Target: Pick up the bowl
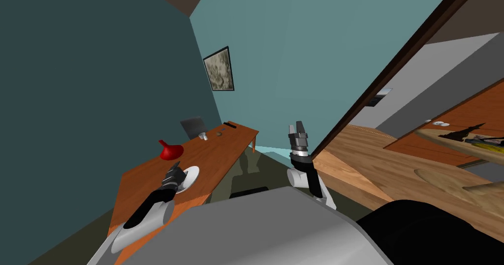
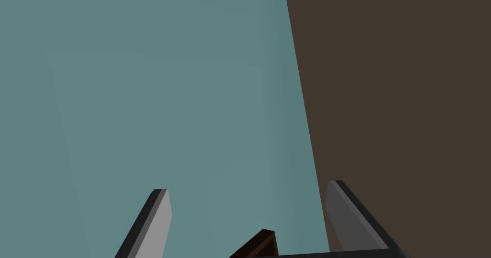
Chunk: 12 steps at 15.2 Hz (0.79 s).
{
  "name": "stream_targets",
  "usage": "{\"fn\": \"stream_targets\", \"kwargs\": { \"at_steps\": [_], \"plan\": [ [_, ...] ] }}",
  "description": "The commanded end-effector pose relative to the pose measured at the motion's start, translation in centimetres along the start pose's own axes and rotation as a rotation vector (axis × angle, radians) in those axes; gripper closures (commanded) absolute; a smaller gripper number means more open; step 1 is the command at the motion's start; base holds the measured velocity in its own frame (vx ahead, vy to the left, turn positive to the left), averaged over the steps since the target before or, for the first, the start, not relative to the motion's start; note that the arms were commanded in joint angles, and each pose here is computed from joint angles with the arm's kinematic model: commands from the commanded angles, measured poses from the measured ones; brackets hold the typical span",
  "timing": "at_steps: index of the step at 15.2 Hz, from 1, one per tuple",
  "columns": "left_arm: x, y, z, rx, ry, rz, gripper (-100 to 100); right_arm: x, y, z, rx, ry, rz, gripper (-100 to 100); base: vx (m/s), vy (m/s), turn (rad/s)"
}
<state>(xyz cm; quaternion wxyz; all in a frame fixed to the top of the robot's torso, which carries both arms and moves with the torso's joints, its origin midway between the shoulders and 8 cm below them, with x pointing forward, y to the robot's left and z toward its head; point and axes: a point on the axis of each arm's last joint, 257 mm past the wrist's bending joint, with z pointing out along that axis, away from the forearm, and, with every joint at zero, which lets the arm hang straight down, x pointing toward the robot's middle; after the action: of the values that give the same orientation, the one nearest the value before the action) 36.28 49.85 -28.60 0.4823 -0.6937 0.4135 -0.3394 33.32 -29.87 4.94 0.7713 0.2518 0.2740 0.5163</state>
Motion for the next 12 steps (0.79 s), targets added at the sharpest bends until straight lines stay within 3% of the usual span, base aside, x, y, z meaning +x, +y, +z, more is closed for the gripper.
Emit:
{"fn": "stream_targets", "kwargs": {
  "at_steps": [1, 2, 5, 7, 10, 12],
  "plan": [
    [-1.2, 1.5, 0.1, -0.053, -0.031, -0.016, -100, 0.0, 0.0, 0.0, 0.000, 0.000, 0.000, 0, 0.006, -0.012, -0.099],
    [-1.2, 1.5, 0.1, -0.053, -0.031, -0.016, -100, 0.0, 0.0, 0.0, 0.000, 0.000, 0.000, 0, 0.004, -0.006, -0.050],
    [-4.4, 4.6, -0.2, -0.156, -0.102, -0.064, -100, 0.0, 0.0, 0.0, 0.000, 0.000, 0.000, 0, 0.007, -0.010, -0.112],
    [-4.5, 4.9, -0.3, -0.167, -0.105, -0.064, -100, 0.0, 0.0, 0.0, 0.000, 0.000, 0.000, 0, 0.008, -0.008, -0.067],
    [-7.2, 7.6, -1.0, -0.254, -0.170, -0.117, -100, 0.0, 0.0, 0.0, 0.000, 0.000, 0.000, 0, 0.010, -0.010, -0.103],
    [-7.3, 8.1, -1.2, -0.276, -0.176, -0.118, -100, 0.0, 0.0, 0.0, 0.000, 0.000, 0.000, 0, 0.010, -0.009, -0.069]
  ]
}}
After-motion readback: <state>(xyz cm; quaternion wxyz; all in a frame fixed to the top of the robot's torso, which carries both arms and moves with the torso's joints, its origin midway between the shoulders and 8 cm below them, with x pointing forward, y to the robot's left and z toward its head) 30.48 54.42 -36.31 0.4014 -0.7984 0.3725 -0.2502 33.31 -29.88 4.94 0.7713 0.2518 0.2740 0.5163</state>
